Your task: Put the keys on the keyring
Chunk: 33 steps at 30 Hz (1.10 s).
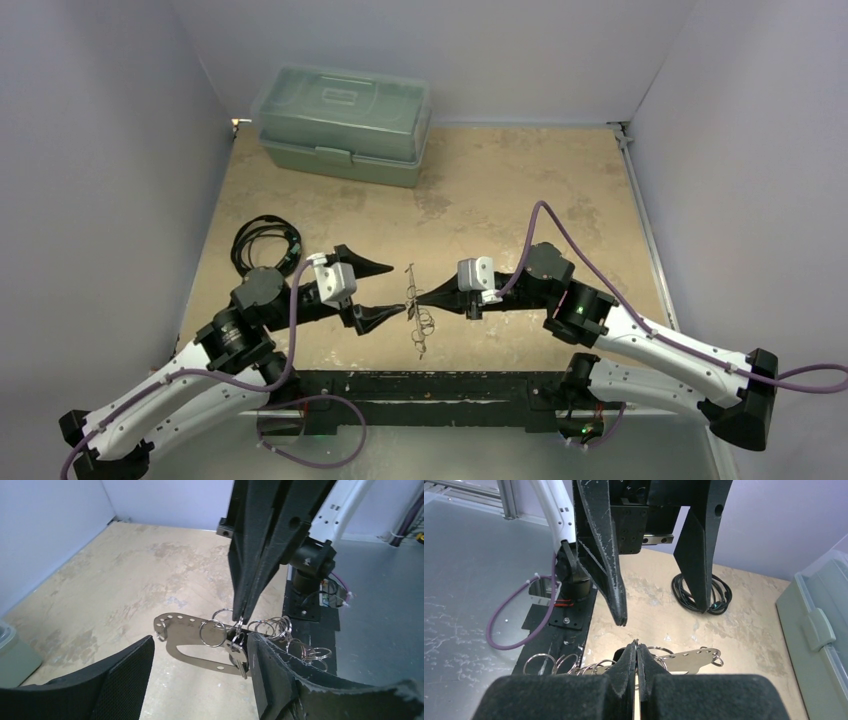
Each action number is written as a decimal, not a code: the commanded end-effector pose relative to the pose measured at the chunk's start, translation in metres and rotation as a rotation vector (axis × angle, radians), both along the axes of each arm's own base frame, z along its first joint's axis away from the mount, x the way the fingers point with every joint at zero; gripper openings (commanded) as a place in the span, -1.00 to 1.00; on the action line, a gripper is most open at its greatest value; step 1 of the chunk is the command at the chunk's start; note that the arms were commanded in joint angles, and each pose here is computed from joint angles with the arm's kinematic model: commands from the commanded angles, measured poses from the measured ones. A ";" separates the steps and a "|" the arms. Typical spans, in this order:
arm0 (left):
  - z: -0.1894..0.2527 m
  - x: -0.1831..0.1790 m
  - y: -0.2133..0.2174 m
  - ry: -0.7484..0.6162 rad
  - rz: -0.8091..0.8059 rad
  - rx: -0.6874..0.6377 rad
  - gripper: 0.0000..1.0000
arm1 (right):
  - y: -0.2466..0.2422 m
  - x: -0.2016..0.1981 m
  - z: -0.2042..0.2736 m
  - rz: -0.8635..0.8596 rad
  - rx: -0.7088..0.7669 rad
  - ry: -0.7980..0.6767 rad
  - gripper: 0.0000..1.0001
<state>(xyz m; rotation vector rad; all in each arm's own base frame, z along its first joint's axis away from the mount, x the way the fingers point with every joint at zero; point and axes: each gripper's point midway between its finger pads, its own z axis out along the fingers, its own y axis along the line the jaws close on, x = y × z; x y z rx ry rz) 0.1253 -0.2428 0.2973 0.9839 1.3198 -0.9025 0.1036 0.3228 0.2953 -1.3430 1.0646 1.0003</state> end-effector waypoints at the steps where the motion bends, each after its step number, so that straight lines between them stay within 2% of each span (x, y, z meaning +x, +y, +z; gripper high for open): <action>1: 0.005 -0.015 -0.011 -0.039 -0.118 -0.033 0.30 | 0.001 -0.007 0.020 0.043 0.063 -0.032 -1.00; 8: -0.001 -0.030 -0.022 -0.045 -0.236 -0.052 0.14 | 0.000 -0.008 0.023 0.046 0.069 -0.037 -1.00; 15: -0.004 -0.029 -0.023 -0.034 -0.234 -0.039 -0.27 | 0.000 -0.009 0.024 0.047 0.074 -0.037 -1.00; 22: -0.007 -0.028 -0.026 -0.021 -0.242 -0.028 -0.57 | -0.001 -0.009 0.025 0.046 0.078 -0.039 -1.00; 33: -0.009 -0.030 -0.027 -0.016 -0.255 -0.020 -0.72 | 0.000 -0.009 0.027 0.044 0.084 -0.038 -1.00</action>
